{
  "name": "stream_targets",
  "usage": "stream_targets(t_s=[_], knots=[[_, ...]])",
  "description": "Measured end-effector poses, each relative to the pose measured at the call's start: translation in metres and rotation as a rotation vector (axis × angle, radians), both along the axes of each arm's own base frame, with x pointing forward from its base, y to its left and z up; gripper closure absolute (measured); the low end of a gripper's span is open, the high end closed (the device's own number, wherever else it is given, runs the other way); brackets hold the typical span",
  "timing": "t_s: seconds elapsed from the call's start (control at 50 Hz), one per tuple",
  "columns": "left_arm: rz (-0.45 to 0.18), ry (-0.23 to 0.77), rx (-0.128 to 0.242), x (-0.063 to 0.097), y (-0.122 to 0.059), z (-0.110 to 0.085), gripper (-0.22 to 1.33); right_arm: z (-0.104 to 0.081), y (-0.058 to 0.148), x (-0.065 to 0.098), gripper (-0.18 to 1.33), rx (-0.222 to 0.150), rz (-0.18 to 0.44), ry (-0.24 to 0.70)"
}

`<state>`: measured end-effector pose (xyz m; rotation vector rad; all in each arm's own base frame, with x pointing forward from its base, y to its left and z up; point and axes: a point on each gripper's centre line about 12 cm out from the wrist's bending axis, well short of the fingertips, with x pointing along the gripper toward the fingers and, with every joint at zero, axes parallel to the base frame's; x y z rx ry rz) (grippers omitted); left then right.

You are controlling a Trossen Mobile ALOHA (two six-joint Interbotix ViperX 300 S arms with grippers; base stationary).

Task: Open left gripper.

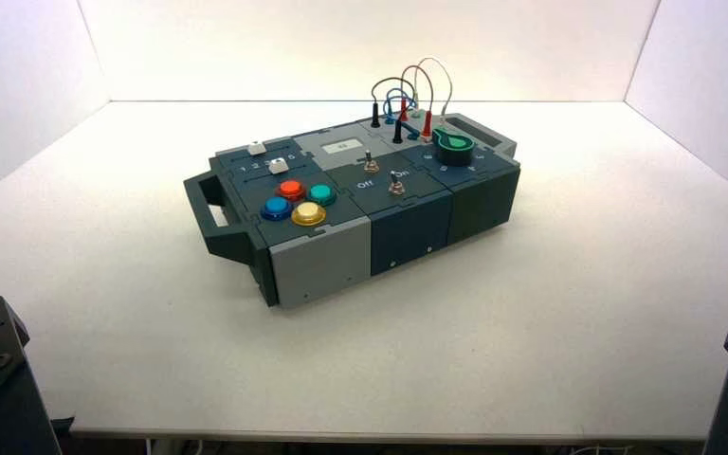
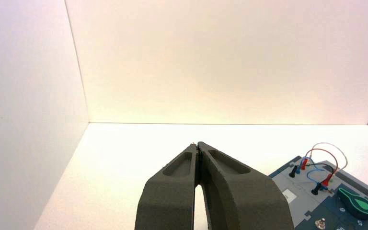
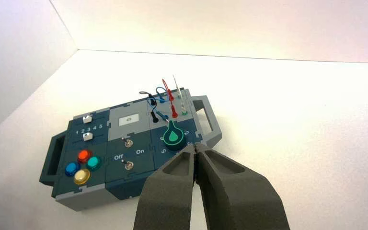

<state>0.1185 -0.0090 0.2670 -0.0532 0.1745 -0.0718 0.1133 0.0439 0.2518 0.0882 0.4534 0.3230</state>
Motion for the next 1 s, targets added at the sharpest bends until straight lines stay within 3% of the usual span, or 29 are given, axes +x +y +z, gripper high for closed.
stream_targets(t_s=[0.62, 0.66, 0.72, 0.8, 0.88, 1.0], knots=[[0.001, -0.011, 0.011, 0.001, 0.0003, 0.0012, 1.27, -0.0002, 0.0001, -0.0001, 1.29, 0.001, 0.0, 0.002], [0.003, -0.018, 0.015, 0.0033, 0.0006, 0.0018, 1.04, 0.0, 0.0001, 0.0, 1.29, 0.001, 0.0, 0.001], [0.006, -0.018, 0.019, 0.006, 0.0009, 0.0017, 0.52, -0.0006, 0.0004, 0.0005, 1.29, 0.001, 0.001, 0.005], [0.008, -0.024, 0.02, 0.0084, 0.0011, 0.0018, -0.03, -0.0017, 0.0008, 0.0015, 1.29, -0.003, 0.001, 0.014], [0.009, -0.025, 0.025, 0.0087, 0.0013, 0.0006, -0.22, -0.0028, 0.0013, 0.0023, 1.29, -0.003, 0.0, 0.023], [0.009, -0.028, 0.024, 0.0088, 0.0013, 0.001, -0.21, -0.0044, 0.0019, 0.0036, 1.29, -0.008, 0.001, 0.035]])
